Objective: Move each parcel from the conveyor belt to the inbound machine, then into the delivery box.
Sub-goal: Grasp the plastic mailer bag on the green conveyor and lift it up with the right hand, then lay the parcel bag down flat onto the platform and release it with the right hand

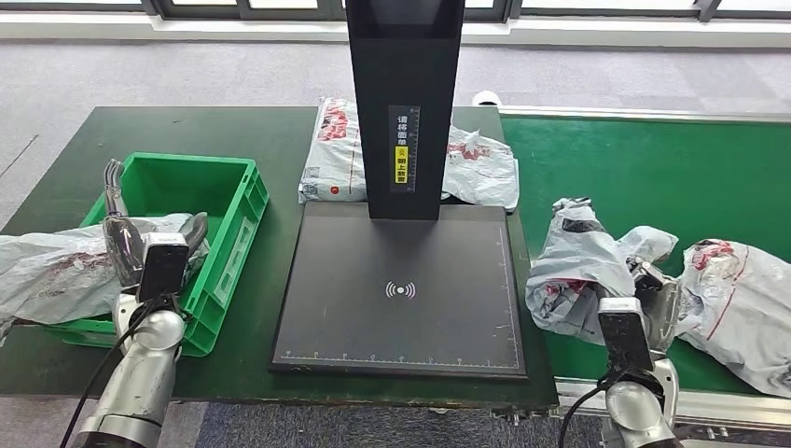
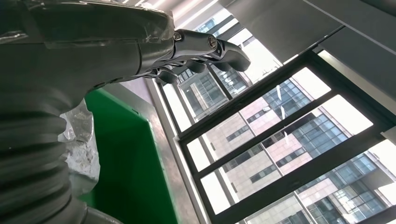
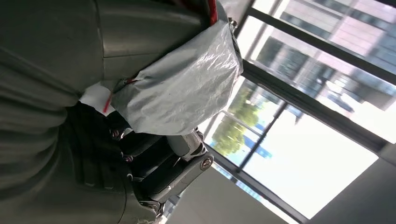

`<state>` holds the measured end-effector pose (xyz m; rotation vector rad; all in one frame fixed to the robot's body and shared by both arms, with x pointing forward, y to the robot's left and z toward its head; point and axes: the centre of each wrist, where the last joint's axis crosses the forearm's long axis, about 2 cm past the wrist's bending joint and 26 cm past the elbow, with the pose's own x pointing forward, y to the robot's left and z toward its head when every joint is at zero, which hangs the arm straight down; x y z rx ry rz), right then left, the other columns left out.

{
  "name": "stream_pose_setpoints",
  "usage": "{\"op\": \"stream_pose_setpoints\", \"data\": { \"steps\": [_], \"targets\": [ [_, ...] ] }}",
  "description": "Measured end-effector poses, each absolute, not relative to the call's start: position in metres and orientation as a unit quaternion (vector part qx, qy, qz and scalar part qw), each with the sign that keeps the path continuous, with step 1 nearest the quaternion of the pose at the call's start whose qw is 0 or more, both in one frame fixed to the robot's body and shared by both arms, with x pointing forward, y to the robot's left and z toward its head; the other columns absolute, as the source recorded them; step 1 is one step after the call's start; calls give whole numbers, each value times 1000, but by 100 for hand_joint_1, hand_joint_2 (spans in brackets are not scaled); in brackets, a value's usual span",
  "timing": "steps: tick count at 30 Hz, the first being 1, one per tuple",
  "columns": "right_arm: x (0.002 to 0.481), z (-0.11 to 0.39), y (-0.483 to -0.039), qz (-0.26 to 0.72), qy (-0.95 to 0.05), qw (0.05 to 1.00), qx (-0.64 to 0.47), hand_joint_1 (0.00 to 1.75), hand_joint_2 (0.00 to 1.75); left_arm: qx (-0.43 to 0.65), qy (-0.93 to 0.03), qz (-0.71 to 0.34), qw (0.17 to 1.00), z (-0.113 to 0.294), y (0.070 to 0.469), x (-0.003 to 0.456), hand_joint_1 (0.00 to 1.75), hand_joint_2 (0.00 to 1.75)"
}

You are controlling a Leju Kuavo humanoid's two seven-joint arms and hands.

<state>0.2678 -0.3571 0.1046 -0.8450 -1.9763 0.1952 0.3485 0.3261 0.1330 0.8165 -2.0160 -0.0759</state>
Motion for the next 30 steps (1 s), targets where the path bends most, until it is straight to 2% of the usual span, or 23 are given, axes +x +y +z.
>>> {"op": "stream_pose_setpoints", "data": {
  "steps": [7, 30],
  "targets": [
    [264, 123, -344, 39, -843, 424, -328, 175, 175, 329, -819, -32, 468, 129, 321, 351, 0, 175],
    [262, 131, -338, 28, -852, 412, -323, 175, 175, 327, -815, -33, 477, 125, 318, 352, 0, 175]
  ]
}}
